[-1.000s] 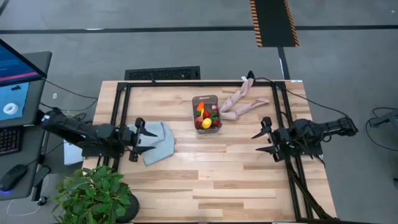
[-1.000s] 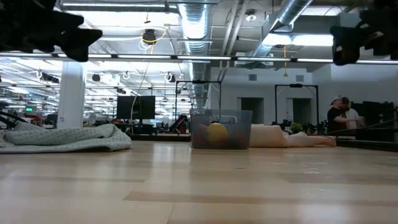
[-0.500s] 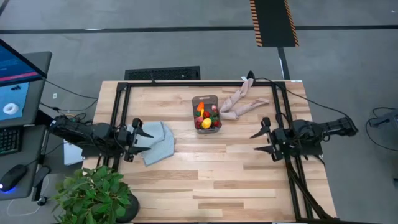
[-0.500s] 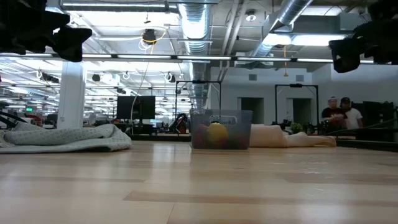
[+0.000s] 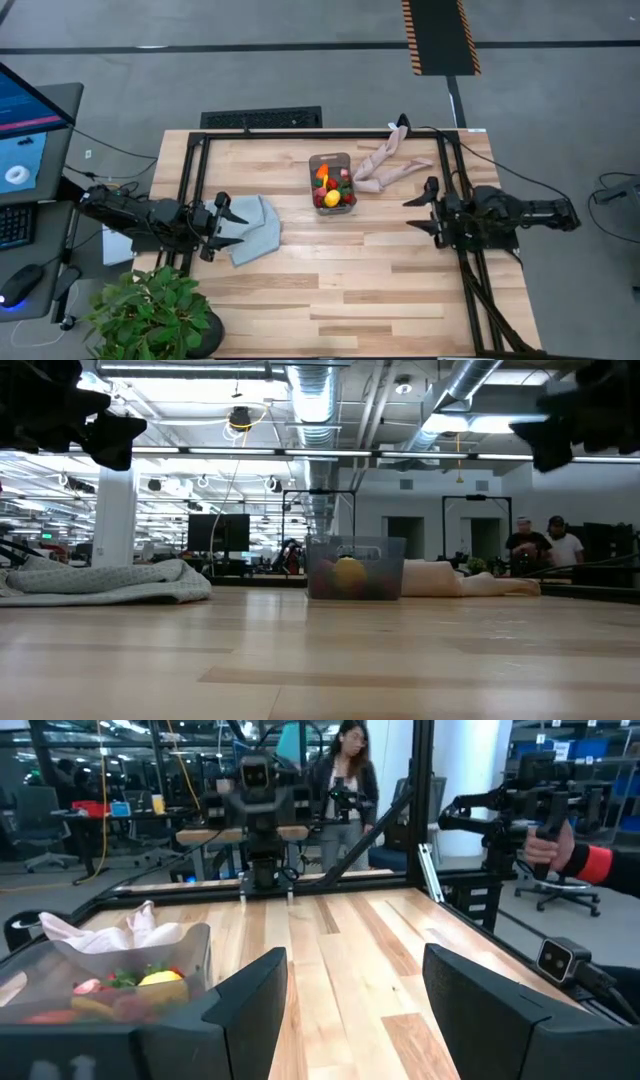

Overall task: Pick and placing Produce into tupperware
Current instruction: Return to Home Position

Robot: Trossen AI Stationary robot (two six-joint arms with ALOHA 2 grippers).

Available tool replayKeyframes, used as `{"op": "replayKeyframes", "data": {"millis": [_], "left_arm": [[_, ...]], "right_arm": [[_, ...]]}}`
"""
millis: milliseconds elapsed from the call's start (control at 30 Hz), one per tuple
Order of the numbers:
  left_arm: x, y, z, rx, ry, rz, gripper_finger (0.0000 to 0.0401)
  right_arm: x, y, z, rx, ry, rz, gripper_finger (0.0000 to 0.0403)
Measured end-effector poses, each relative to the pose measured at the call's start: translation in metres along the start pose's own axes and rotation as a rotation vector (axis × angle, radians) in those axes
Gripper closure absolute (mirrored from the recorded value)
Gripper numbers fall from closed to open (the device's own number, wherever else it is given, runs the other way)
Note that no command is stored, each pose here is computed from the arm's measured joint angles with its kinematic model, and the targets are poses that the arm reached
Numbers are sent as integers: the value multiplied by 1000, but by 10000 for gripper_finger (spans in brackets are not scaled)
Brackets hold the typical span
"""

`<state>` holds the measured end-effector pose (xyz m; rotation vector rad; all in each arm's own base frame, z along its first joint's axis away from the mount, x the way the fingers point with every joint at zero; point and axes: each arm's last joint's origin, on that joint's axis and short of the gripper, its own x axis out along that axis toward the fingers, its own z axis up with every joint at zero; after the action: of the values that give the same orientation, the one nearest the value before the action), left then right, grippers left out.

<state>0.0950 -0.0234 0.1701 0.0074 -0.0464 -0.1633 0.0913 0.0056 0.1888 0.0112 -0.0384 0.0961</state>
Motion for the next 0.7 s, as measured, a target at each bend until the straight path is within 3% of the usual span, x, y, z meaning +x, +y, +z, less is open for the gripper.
{"op": "replayKeyframes", "data": {"millis": [167, 433, 700], "left_arm": [[0, 0, 0, 10, 0, 0, 175], [0, 0, 0, 2, 0, 2, 175], [0, 0, 0, -7, 0, 2, 175]], "right_arm": [[5, -3, -21, 59, 17, -34, 143], [6, -7, -22, 197, 14, -138, 143], [6, -7, -23, 198, 23, -138, 143]]}}
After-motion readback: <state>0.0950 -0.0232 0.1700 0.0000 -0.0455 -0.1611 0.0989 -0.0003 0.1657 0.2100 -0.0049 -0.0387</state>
